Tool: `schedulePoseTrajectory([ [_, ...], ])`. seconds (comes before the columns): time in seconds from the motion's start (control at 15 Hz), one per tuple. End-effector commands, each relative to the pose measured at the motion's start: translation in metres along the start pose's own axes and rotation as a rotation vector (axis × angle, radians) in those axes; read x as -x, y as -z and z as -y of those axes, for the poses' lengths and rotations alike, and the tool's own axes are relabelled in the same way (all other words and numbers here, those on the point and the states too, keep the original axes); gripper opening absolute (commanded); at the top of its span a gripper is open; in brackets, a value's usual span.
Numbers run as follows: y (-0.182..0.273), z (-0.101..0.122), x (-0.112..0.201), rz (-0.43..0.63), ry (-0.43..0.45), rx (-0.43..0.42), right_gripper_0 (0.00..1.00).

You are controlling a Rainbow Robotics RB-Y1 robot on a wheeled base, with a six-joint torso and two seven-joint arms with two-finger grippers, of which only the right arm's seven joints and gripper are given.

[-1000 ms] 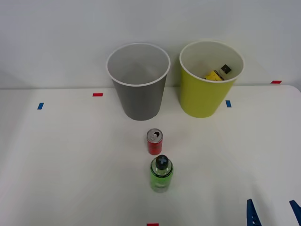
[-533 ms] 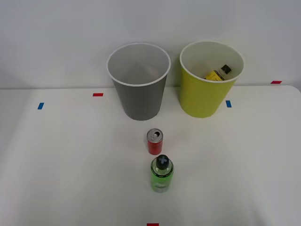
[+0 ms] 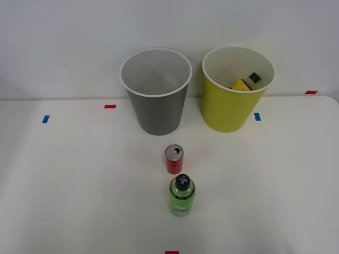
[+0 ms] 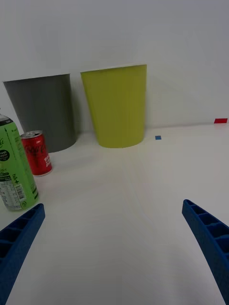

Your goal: Put cans in the gray bin, plastic bottles in the light green bin

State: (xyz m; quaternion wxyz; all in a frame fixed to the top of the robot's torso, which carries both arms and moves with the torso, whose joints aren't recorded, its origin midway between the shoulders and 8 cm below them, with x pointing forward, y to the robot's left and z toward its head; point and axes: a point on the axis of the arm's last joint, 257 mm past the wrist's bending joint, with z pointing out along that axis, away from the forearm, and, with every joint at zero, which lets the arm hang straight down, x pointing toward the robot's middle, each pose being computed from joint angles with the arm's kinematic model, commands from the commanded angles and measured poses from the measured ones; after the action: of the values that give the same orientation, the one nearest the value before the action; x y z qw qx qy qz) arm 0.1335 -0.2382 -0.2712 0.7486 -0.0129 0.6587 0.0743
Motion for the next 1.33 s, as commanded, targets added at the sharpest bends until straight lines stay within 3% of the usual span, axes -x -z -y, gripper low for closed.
schedulePoseTrajectory([
  [0.07,0.001,-0.002,-0.002,-0.004,-0.073,-0.002,1.00],
  [0.47,-0.007,-0.010,-0.001,0.017,-0.086,0.015,1.00],
  [1.33,-0.013,-0.002,0.000,0.024,0.034,0.033,1.00],
])
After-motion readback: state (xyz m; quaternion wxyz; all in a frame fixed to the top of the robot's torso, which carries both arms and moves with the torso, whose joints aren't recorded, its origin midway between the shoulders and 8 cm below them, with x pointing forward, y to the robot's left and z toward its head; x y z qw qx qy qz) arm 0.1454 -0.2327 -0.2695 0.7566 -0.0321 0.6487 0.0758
